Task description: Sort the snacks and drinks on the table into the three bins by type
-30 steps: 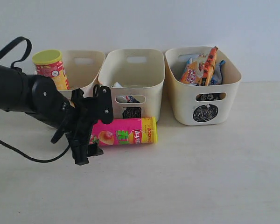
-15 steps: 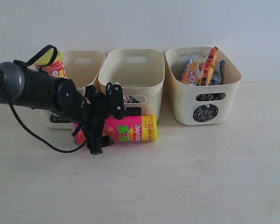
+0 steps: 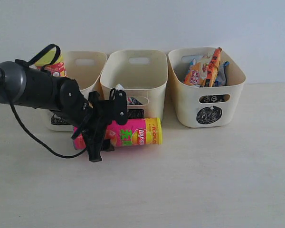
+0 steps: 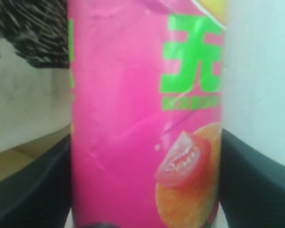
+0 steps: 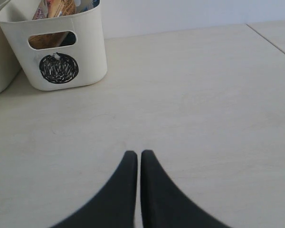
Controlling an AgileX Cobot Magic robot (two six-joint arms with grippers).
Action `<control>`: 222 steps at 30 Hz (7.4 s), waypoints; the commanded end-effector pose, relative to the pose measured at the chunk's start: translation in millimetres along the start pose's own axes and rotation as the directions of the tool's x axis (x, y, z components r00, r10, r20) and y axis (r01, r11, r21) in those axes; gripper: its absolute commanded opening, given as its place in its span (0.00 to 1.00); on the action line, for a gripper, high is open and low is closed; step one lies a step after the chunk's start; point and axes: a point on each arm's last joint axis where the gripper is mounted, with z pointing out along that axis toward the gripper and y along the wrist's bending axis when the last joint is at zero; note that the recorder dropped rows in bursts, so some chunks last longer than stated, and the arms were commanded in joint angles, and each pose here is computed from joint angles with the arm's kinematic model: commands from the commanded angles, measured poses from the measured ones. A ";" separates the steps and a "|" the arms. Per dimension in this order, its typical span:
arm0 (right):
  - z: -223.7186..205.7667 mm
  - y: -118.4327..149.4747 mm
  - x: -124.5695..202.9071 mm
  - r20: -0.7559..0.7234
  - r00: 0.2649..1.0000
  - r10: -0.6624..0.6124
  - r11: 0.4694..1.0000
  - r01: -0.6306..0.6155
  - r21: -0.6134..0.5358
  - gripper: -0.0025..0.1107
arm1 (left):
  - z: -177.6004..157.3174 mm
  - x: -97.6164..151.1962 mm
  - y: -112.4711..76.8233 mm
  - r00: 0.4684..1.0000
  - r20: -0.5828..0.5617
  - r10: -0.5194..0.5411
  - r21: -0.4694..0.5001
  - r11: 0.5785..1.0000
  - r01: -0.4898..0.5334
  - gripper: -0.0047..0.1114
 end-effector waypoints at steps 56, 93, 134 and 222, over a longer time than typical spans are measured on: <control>-0.4 0.3 -0.8 0.012 1.000 0.005 1.000 -0.005 -0.003 0.02 | -115.2 22.7 173.4 0.272 0.549 -0.790 -0.023 0.311 0.950 0.74; -0.4 0.3 -0.8 0.012 1.000 0.005 1.000 -0.005 -0.003 0.02 | -348.8 93.8 10.9 -0.007 0.664 -0.747 0.014 0.003 1.000 0.07; -0.4 0.3 -0.5 0.009 1.000 0.005 1.000 -0.005 -0.003 0.02 | -449.4 66.2 -175.0 0.035 0.909 -0.416 0.042 0.173 0.984 0.07; -0.4 0.3 -0.8 0.013 1.000 0.005 1.000 -0.005 -0.003 0.02 | -246.7 154.4 -247.0 0.180 0.773 -0.608 -0.207 0.026 0.978 0.07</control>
